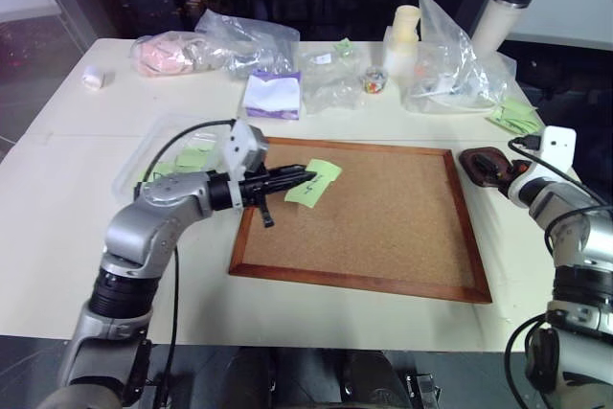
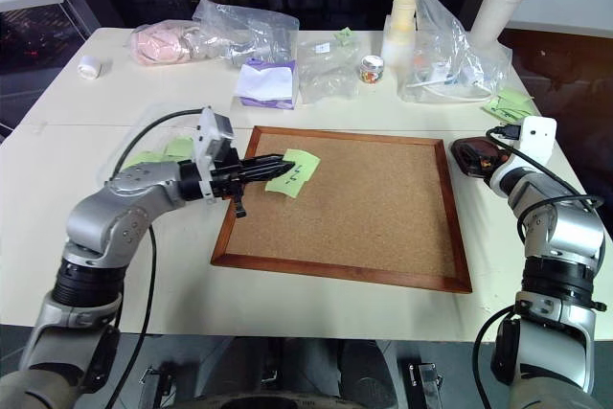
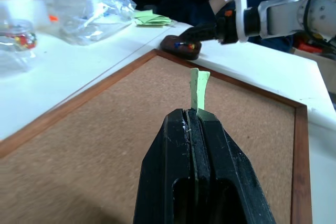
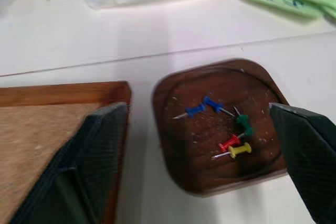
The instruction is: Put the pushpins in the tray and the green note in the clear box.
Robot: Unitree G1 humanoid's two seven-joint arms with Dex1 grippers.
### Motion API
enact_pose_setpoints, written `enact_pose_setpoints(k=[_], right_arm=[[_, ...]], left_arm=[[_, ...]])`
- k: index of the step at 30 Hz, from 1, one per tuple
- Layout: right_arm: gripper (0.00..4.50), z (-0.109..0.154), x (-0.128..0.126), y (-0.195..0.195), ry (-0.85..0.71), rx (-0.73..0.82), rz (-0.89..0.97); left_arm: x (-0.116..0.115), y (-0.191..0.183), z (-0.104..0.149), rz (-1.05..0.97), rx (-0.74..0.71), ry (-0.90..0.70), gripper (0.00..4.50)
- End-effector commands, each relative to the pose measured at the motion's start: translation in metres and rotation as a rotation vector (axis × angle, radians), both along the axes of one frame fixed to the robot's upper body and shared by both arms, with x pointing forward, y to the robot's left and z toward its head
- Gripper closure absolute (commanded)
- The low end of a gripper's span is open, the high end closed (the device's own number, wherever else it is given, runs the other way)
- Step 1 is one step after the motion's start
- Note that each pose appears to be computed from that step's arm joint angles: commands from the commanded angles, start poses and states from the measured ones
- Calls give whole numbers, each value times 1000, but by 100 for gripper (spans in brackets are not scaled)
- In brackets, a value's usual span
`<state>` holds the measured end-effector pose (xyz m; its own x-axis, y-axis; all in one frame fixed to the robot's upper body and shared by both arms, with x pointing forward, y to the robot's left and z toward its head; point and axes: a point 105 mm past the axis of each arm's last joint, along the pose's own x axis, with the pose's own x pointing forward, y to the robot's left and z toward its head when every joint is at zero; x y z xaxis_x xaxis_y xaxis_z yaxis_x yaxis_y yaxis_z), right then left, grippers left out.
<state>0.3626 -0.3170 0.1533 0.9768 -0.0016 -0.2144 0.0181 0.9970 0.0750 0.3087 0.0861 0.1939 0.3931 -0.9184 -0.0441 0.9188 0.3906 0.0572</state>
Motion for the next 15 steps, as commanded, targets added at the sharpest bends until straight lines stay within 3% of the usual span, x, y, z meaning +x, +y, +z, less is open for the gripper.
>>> enact_pose_setpoints(k=[1,5,8,15], right_arm=[[3,34,-11,36,-87,-33,211],[3,56,-48,116,-159,31,653],[3,55,-69,149,-143,13,844],[3,30,-85,174,-39,-136,1006]], left_arm=[[4,20,21,44,-31,-44,450],[25,57,32,196,-29,-68,450],[48,92,44,368,-57,-96,450],[78,164,39,666,-31,-85,450]])
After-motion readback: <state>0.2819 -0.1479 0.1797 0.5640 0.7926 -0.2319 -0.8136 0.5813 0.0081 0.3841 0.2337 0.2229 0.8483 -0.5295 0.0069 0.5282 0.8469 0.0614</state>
